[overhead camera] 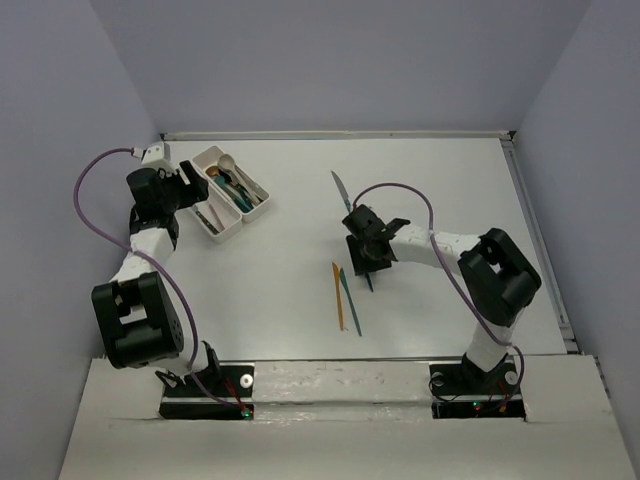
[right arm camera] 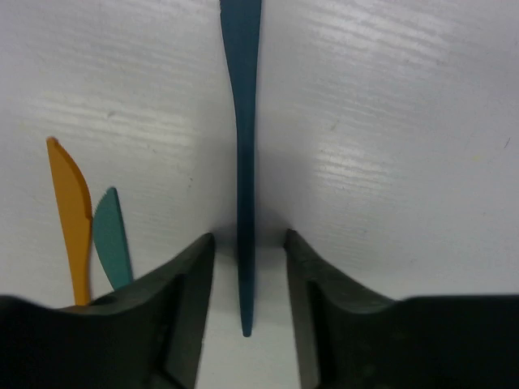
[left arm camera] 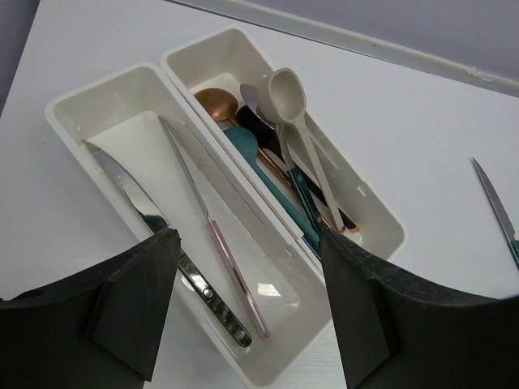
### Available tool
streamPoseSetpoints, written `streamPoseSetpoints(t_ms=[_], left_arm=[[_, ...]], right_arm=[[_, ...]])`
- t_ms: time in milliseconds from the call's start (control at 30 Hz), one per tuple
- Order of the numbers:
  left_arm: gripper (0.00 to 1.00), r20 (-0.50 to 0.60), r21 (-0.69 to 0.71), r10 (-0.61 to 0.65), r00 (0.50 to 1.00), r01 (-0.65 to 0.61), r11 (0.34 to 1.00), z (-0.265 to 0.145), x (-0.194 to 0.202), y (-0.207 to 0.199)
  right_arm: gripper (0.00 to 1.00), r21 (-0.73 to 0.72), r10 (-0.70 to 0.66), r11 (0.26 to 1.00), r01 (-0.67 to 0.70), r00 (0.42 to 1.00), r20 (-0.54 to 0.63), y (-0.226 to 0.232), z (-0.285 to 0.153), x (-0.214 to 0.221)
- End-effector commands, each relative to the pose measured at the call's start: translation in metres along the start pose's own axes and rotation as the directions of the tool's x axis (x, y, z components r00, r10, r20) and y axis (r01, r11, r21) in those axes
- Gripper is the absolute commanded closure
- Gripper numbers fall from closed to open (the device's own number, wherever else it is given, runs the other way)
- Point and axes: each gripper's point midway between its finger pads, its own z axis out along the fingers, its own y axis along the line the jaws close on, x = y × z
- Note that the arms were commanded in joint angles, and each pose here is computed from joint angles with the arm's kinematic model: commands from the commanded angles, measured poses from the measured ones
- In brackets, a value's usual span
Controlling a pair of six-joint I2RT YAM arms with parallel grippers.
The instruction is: Sort the eating utensils into containers
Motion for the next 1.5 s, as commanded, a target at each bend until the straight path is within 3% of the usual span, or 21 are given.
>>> streamPoseSetpoints(t_ms=[0, 33, 67, 100, 300, 467, 567, 700, 833, 933, 1067, 1467], left_arm=[[0.19, 0.09, 0.021, 0.055, 0.994, -0.057, 0.998, -0.013, -0.026, -0.009], [0.19, 0.094, 0.022, 0.06, 0.994, -0.063, 0.998, -0.015, -0.027, -0.009], [0.2, 0.095, 0.02, 0.063, 0.994, -0.065, 0.998, -0.016, -0.027, -0.009], [0.19, 0.097, 0.023, 0.066, 0.993, -0.068, 0.997, -0.017, -0.027, -0.01], [0.22, 0.142, 0.073, 0.091, 0.986, -0.102, 0.992, -0.032, -0.042, -0.026], [0.25, 0.132, 0.226, 0.156, 0.979, -0.183, 0.957, -0.049, -0.042, -0.068], [0.25, 0.104, 0.377, 0.241, 0.965, -0.263, 0.888, -0.062, -0.026, -0.112], [0.21, 0.119, 0.581, 0.331, 0.936, -0.336, 0.741, -0.092, 0.004, -0.186], [0.17, 0.177, 0.656, 0.343, 0.922, -0.371, 0.658, -0.115, 0.002, -0.223], [0.16, 0.171, 0.684, 0.337, 0.926, -0.358, 0.636, -0.118, 0.006, -0.231], [0.17, 0.148, 0.698, 0.299, 0.943, -0.313, 0.644, -0.113, 0.012, -0.235], [0.28, 0.106, 0.665, 0.221, 0.969, -0.235, 0.709, -0.09, 0.014, -0.231]], right_arm=[[0.69, 0.074, -0.002, 0.997, 0.008, 0.997, -0.083, -0.008, 0.027, 0.024], [0.79, 0.079, -0.01, 0.997, 0.017, 0.996, -0.088, -0.007, 0.028, 0.028], [0.98, 0.095, -0.014, 0.995, 0.022, 0.997, -0.081, -0.007, 0.027, 0.029], [1.0, 0.097, -0.011, 0.995, 0.018, 0.998, -0.068, -0.008, 0.025, 0.027], [1.0, 0.129, -0.096, 0.988, 0.082, 0.99, 0.105, -0.001, -0.004, 0.001], [1.0, 0.114, -0.133, 0.989, 0.095, 0.907, 0.4, 0.025, -0.055, -0.056], [1.0, 0.049, -0.099, 0.995, 0.087, 0.824, 0.557, 0.038, -0.089, -0.096], [1.0, -0.098, -0.013, 0.988, 0.123, 0.688, 0.725, 0.077, -0.133, -0.147], [1.0, -0.229, 0.046, 0.952, 0.204, 0.641, 0.766, 0.118, -0.154, -0.175], [1.0, -0.288, 0.073, 0.926, 0.246, 0.631, 0.772, 0.139, -0.158, -0.185], [1.0, -0.366, 0.119, 0.876, 0.315, 0.595, 0.795, 0.167, -0.176, -0.195], [1.0, -0.415, 0.13, 0.834, 0.365, 0.599, 0.79, 0.192, -0.177, -0.193]])
